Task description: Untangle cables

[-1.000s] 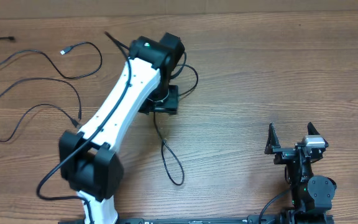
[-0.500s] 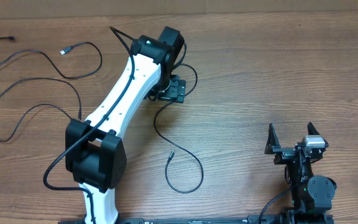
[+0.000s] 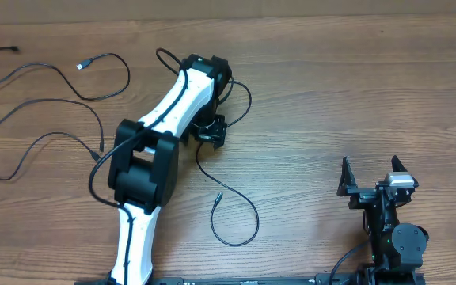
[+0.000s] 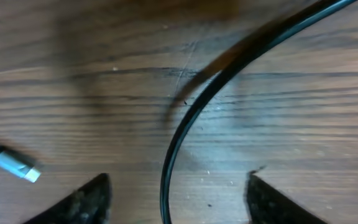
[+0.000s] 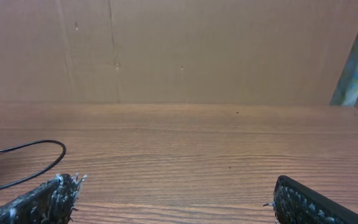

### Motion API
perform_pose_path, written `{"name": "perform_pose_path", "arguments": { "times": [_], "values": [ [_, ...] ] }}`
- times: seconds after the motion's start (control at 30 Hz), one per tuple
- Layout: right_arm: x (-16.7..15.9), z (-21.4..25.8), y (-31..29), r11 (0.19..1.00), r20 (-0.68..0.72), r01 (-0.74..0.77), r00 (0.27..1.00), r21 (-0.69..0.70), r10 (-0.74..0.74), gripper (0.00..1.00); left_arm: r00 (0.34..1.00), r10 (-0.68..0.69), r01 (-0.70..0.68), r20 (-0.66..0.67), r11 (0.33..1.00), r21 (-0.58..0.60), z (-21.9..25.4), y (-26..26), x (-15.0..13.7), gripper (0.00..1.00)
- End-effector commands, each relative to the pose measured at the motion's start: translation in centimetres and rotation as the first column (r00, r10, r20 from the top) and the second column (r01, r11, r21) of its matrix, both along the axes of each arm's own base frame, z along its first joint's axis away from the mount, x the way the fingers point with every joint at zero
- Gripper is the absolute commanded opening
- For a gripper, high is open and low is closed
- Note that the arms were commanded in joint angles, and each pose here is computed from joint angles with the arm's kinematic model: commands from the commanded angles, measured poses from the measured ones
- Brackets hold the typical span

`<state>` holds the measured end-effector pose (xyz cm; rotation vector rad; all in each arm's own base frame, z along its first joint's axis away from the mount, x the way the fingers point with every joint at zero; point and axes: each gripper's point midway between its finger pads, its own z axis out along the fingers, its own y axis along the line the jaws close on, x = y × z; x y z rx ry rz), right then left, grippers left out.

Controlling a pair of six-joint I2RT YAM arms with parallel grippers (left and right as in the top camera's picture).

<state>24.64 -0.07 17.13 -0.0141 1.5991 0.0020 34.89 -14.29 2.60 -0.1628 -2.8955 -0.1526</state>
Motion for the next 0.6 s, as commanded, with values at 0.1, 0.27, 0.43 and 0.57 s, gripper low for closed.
{"name": "perform_pose_path", "arguments": {
  "times": [0.1, 0.27, 0.43, 0.57],
  "values": [
    [0.01, -0.16, 0.0, 1.0, 0.005, 0.0, 1.0, 0.003, 0.0, 1.0, 0.999, 0.013, -0.013, -0.034, 1.0, -0.004, -0.75, -0.21, -0.42, 0.62],
    [0.01, -0.16, 0.0, 1.0, 0.005, 0.0, 1.0, 0.003, 0.0, 1.0, 0.999, 0.02, -0.02, -0.034, 1.0, -0.001, -0.77, -0.21, -0.43, 0.54],
    [0.01, -0.16, 0.0, 1.0, 0.005, 0.0, 1.0, 0.003, 0.0, 1.0, 0.999, 0.034, -0.034, -0.037, 0.999, 0.004, -0.74, -0.17, -0.53, 0.37],
    [0.01, -0.16, 0.0, 1.0, 0.005, 0.0, 1.0, 0.003, 0.0, 1.0, 0.999, 0.035, -0.035, -0.037, 0.999, 0.005, -0.74, -0.16, -0.53, 0.41]
  ]
}}
